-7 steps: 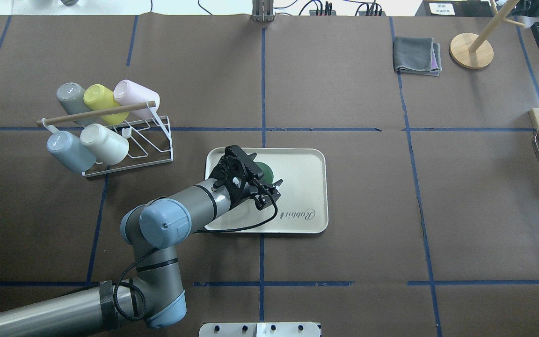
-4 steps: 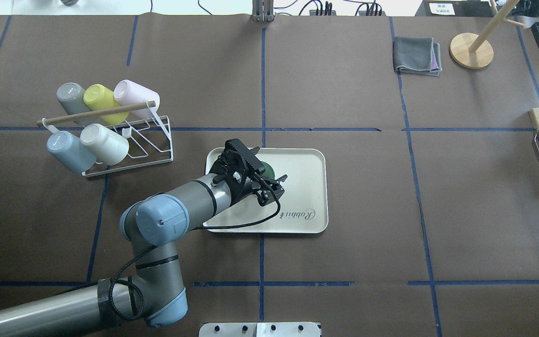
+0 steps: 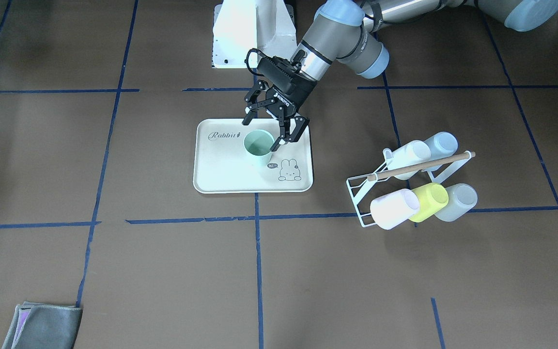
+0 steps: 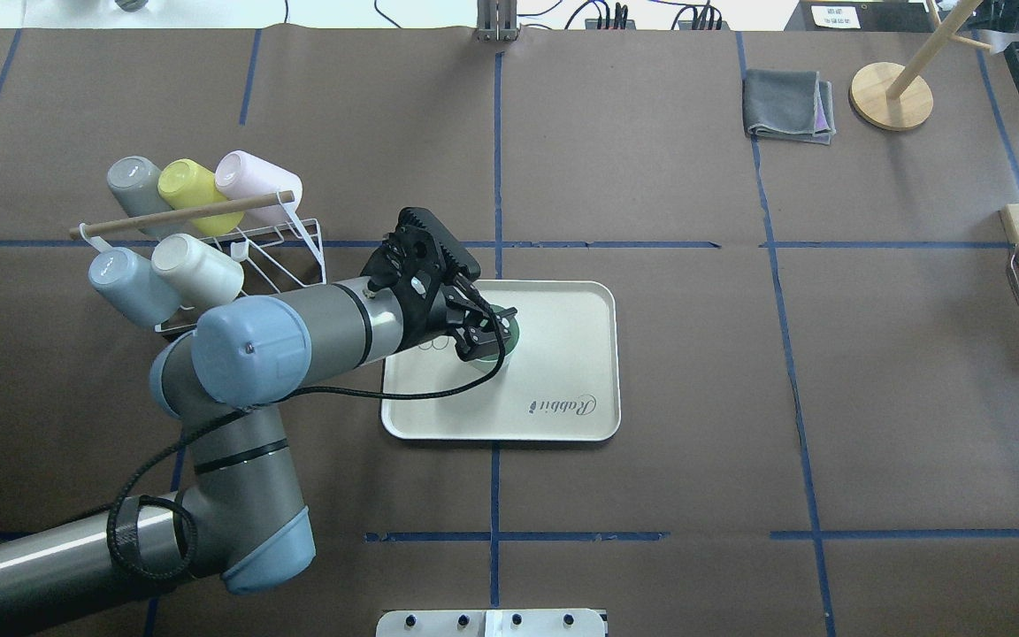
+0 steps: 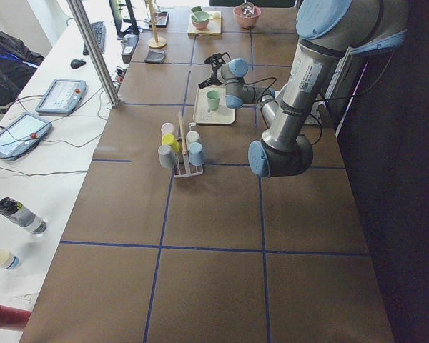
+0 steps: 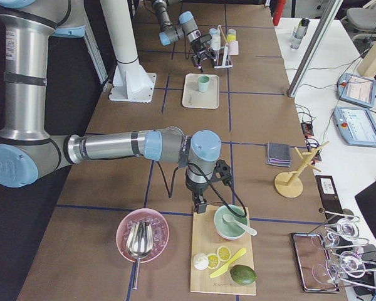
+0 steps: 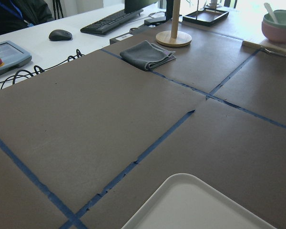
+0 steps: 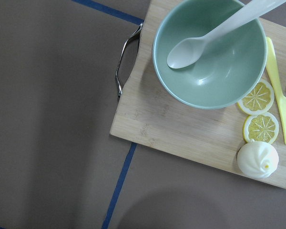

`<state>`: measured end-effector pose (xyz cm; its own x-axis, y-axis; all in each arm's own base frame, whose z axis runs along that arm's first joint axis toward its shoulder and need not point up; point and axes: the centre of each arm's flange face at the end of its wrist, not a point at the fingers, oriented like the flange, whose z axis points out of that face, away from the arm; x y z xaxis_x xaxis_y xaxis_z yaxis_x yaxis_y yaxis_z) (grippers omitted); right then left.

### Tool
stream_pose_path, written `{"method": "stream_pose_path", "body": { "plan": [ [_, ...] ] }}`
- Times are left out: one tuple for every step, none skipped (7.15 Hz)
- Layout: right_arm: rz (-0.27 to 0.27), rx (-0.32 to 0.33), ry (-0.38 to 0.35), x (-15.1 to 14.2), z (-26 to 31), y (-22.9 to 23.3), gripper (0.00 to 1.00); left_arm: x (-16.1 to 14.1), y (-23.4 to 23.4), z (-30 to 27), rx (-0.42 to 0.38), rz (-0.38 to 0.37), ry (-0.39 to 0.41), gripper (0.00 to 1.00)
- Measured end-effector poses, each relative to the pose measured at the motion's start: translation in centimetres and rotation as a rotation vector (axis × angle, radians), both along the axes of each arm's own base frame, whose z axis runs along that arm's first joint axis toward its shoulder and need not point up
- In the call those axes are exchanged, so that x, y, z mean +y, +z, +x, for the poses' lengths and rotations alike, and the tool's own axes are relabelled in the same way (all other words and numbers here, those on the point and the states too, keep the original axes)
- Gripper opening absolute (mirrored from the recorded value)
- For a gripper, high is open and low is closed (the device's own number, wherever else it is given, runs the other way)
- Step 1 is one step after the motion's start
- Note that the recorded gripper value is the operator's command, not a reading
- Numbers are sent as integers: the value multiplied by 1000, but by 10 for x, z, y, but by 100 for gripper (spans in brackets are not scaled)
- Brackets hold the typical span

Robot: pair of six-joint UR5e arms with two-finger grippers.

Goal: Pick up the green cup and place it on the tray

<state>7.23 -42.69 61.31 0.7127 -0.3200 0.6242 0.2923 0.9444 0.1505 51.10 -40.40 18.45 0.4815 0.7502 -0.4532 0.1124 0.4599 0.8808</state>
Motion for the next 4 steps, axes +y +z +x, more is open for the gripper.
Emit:
{"method": "stream_pose_path", "body": {
  "plan": [
    [1,-2,0,-1,0,-1,100,-15,-7,-33,-98,-49,42,99],
    [2,-3,1,-1,0,-1,100,-29,-12,-71,-209,-56,76,99],
    [4,-4,1,-1,0,-1,100,-37,-15,-108,-333,-26,96,99],
    [6,-4,1,-2,0,-1,100,-41,-16,-143,-447,16,111,99]
  ]
}}
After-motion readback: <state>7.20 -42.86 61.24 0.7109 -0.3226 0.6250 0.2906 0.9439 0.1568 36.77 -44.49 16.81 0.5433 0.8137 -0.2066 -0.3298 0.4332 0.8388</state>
